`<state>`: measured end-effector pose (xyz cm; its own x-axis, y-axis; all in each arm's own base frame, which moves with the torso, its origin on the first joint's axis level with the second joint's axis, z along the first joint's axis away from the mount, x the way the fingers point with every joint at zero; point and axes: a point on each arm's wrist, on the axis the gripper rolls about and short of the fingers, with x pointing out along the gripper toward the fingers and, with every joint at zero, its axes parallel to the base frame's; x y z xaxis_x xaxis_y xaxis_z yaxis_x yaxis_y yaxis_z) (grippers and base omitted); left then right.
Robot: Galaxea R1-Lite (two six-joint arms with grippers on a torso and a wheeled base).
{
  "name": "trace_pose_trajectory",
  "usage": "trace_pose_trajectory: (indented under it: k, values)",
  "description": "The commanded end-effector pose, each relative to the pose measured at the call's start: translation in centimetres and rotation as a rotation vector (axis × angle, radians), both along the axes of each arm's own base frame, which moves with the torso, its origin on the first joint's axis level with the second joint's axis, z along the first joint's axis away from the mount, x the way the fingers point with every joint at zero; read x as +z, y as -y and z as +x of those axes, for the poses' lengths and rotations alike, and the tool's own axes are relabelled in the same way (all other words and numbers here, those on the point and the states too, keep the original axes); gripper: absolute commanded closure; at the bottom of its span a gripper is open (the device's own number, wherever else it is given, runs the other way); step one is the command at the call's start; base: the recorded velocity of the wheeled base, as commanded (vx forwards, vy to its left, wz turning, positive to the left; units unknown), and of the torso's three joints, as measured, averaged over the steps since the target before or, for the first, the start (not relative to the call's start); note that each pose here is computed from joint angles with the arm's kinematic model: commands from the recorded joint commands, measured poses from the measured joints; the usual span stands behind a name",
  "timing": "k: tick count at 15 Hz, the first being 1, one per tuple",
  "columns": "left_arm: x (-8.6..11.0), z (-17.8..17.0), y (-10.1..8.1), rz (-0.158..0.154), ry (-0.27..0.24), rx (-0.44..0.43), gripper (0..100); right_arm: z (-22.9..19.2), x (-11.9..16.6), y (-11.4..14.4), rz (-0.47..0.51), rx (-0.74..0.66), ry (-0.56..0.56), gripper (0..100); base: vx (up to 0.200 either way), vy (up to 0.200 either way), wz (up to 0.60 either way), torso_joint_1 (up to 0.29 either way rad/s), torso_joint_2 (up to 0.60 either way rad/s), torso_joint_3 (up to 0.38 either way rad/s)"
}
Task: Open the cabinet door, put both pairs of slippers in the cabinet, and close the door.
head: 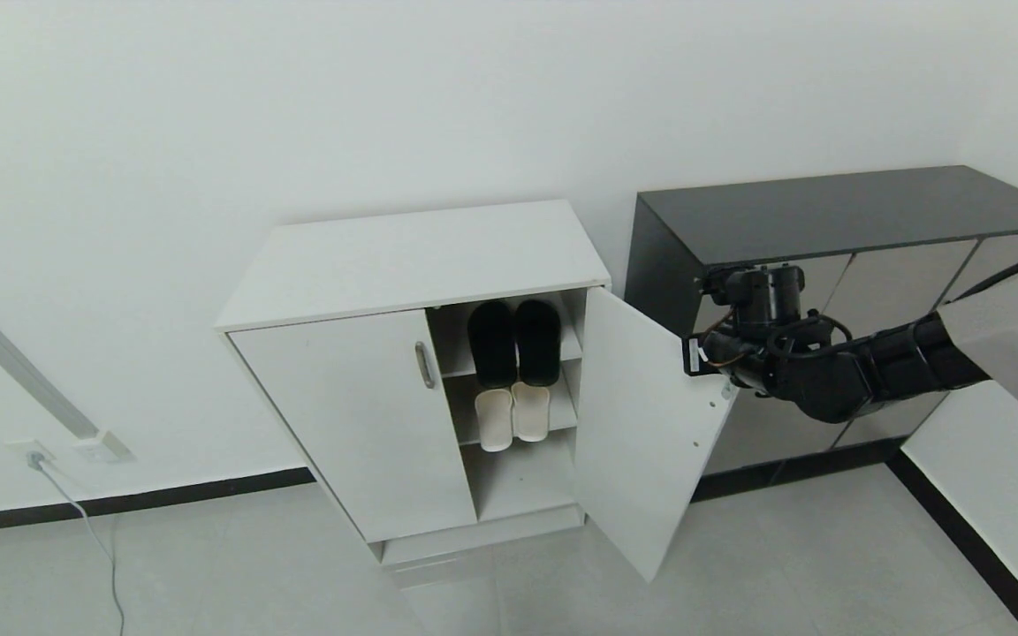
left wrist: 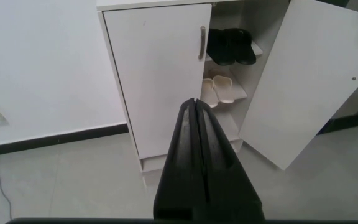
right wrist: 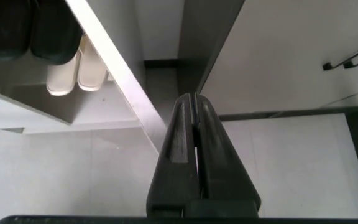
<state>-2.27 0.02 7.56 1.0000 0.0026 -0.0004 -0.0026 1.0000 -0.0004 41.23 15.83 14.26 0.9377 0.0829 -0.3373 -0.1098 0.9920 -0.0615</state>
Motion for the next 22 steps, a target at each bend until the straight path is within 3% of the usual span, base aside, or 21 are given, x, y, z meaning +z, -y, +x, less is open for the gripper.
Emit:
trace_pose_trajectory:
  k: [1,6,13,15,17,22]
  values:
    - [0.0,0.0,0.0,0.0,-0.001,0.001,100,-0.7,-0.1,-0.4,-0.005,0.015,-0.014,100,0.0,0.0,0.0,0.0,0.0,0.0]
    - [0.0,0.0,0.0,0.0,-0.001,0.001,100,-3.0,-0.5,-2.6,-0.015,0.081,-0.042,100,0.0,0.0,0.0,0.0,0.0,0.0]
    - [0.0,0.0,0.0,-0.001,-0.001,0.001,100,-7.8,-1.0,-8.8,0.049,0.238,-0.072,100,0.0,0.0,0.0,0.0,0.0,0.0]
    - [0.0,0.0,0.0,-0.001,-0.001,0.001,100,-9.6,-0.3,-10.9,0.106,0.315,-0.078,100,0.0,0.0,0.0,0.0,0.0,0.0]
    - [0.0,0.0,0.0,-0.001,-0.001,0.001,100,-10.7,0.7,-11.5,0.149,0.356,-0.071,100,0.0,0.0,0.0,0.0,0.0,0.0]
    - [0.0,0.0,0.0,-0.001,-0.001,0.001,100,-12.0,0.7,-10.5,0.104,0.371,-0.072,100,0.0,0.0,0.0,0.0,0.0,0.0]
